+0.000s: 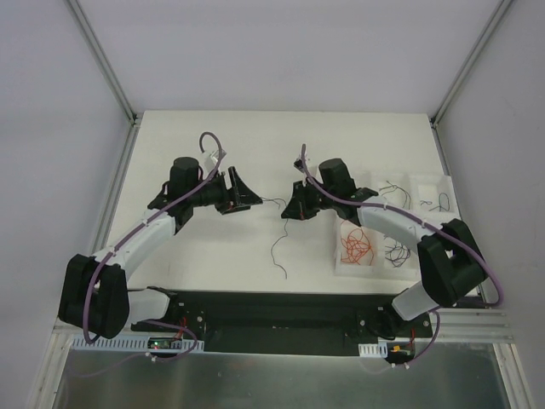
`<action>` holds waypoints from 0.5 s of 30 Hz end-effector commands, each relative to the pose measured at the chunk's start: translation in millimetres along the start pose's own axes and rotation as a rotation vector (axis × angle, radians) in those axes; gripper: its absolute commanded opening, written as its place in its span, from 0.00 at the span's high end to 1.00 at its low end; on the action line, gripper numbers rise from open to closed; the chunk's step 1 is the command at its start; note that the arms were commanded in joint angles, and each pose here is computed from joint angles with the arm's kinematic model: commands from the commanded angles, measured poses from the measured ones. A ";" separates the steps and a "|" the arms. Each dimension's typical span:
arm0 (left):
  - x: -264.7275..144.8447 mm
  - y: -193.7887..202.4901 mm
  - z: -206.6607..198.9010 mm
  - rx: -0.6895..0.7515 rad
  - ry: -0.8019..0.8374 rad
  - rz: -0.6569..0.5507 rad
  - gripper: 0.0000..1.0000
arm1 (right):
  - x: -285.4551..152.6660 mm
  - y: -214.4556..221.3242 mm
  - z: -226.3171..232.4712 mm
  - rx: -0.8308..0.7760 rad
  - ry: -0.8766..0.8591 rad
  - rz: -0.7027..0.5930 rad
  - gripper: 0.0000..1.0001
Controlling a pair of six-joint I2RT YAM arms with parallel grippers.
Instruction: Untangle the cables
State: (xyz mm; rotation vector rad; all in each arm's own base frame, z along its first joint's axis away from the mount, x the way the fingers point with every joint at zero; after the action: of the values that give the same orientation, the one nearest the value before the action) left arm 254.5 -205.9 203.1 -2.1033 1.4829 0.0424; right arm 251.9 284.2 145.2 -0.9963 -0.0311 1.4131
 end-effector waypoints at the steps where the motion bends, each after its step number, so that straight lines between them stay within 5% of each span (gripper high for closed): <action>1: 7.6 10.0 -11.7 0.035 0.010 -0.012 0.25 | -3.5 -17.4 20.6 -0.050 -0.045 -0.090 1.00; 3: 11.6 11.6 -16.5 0.057 0.023 0.008 0.26 | -1.7 -15.5 26.6 -0.053 -0.066 -0.082 1.00; 12: 18.8 15.5 -5.4 -0.026 0.018 -0.007 0.65 | -10.3 -24.9 49.7 0.012 -0.141 -0.110 1.00; 15: 17.6 21.2 -4.0 -0.060 0.059 -0.042 0.63 | -13.3 -29.8 63.3 0.084 -0.209 -0.139 1.00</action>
State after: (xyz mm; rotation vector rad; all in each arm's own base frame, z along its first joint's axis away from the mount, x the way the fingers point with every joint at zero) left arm 243.0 -226.1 190.7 -2.1155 1.5065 0.0728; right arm 242.4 301.8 166.3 -0.9048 -0.0750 1.4011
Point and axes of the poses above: each gripper's point midway between its finger pads, its own x axis out along the fingers, its own z axis along the line the jaws close on, y = z × x, the point moved 3 cm from there along -x, back along the fingers, and after that the axes turned 3 degrees about x, right-handed, at the moved point
